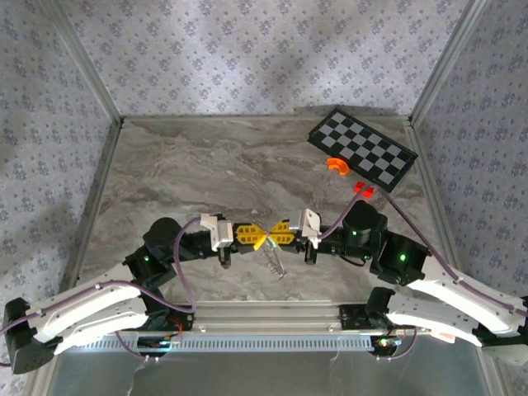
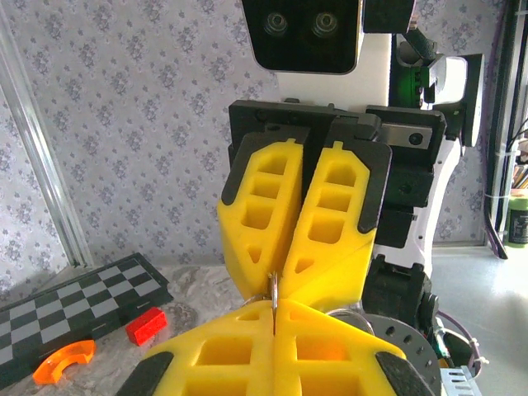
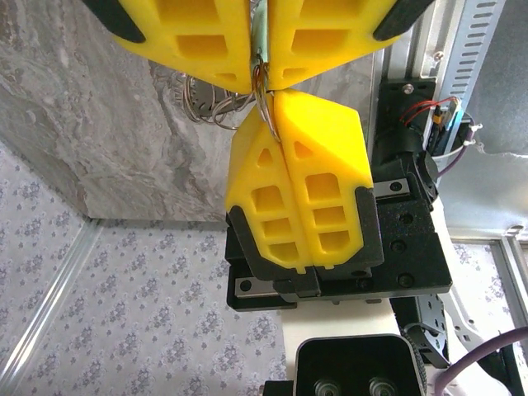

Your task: Put the keys on the keyring

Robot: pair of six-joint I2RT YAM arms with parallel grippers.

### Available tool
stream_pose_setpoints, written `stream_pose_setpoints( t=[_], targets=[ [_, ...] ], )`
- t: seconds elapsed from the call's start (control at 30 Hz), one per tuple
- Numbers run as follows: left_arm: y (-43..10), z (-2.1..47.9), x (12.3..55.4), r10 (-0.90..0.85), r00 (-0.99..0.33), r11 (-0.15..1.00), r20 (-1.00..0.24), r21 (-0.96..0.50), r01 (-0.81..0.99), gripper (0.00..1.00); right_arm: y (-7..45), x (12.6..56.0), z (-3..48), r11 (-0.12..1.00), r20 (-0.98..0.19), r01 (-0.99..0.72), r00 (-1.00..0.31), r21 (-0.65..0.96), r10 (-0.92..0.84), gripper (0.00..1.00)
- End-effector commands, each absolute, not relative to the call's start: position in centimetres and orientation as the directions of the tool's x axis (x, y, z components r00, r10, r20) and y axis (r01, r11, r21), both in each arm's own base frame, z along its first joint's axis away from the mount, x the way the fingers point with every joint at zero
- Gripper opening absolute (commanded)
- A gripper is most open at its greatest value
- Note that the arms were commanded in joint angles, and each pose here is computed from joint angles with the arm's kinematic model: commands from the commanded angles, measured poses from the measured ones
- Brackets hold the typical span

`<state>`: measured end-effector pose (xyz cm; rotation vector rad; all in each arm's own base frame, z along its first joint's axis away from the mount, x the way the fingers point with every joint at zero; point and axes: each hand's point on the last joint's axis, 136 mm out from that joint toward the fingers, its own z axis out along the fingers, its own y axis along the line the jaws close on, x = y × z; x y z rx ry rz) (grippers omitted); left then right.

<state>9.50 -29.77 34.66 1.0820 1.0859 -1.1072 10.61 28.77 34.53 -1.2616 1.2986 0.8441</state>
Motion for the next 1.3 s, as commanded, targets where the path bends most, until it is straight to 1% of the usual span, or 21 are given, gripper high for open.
stream_pose_setpoints(
  t=[0.0,0.1,0.23,0.3,0.43,0.5,0.63,0.73,0.87,1.07,1.27],
  targets=[
    [-29.4,36.8,8.6,-0.201,0.145,0.098,-0.969,0.127,0.987,0.00,29.1,10.3,34.3,0.162,-0.972,-0.972,0.141,-0.172,-0.186,0.09],
    [-29.4,36.5,8.8,-0.186,0.143,0.107,-0.972,0.124,0.986,0.00,29.1,10.4,34.0,0.167,-0.971,-0.970,0.144,-0.177,-0.193,0.01],
    [-29.2,35.5,9.8,-0.102,0.146,0.166,-0.984,0.128,0.978,0.00,28.5,11.5,33.9,0.232,-0.964,-0.951,0.156,-0.205,-0.215,0.00],
    [-28.9,34.7,10.7,-0.017,0.147,0.210,-0.989,0.140,0.968,0.06,28.2,12.0,33.9,0.265,-0.960,-0.939,0.158,-0.218,-0.229,0.00],
    [-27.9,32.3,12.2,0.231,0.115,0.274,-0.966,0.178,0.945,0.17,28.0,13.0,33.3,0.306,-0.937,-0.915,0.167,-0.263,-0.307,0.00],
    [-27.6,31.7,12.2,0.325,0.099,0.256,-0.941,0.188,0.948,0.21,28.0,13.2,33.0,0.311,-0.923,-0.906,0.176,-0.289,-0.343,0.00],
    [-27.7,30.7,12.0,0.431,0.070,0.211,-0.900,0.176,0.961,0.23,28.2,13.7,32.3,0.315,-0.888,-0.887,0.189,-0.338,-0.419,0.00],
    [-28.0,30.6,11.9,0.446,0.069,0.192,-0.892,0.170,0.966,0.25,28.4,13.9,32.3,0.313,-0.873,-0.880,0.196,-0.357,-0.446,0.00],
    [-28.5,30.3,11.5,0.434,0.080,0.163,-0.897,0.166,0.973,0.30,28.3,14.2,32.5,0.326,-0.871,-0.873,0.192,-0.362,-0.452,0.00],
    [-29.1,30.5,11.9,0.418,0.091,0.169,-0.904,0.176,0.970,0.29,28.8,14.0,32.2,0.301,-0.864,-0.883,0.193,-0.359,-0.466,0.00],
    [-29.1,31.0,12.9,0.404,0.103,0.216,-0.909,0.204,0.955,0.28,29.0,13.6,32.0,0.283,-0.861,-0.890,0.197,-0.358,-0.469,0.00]
  ],
)
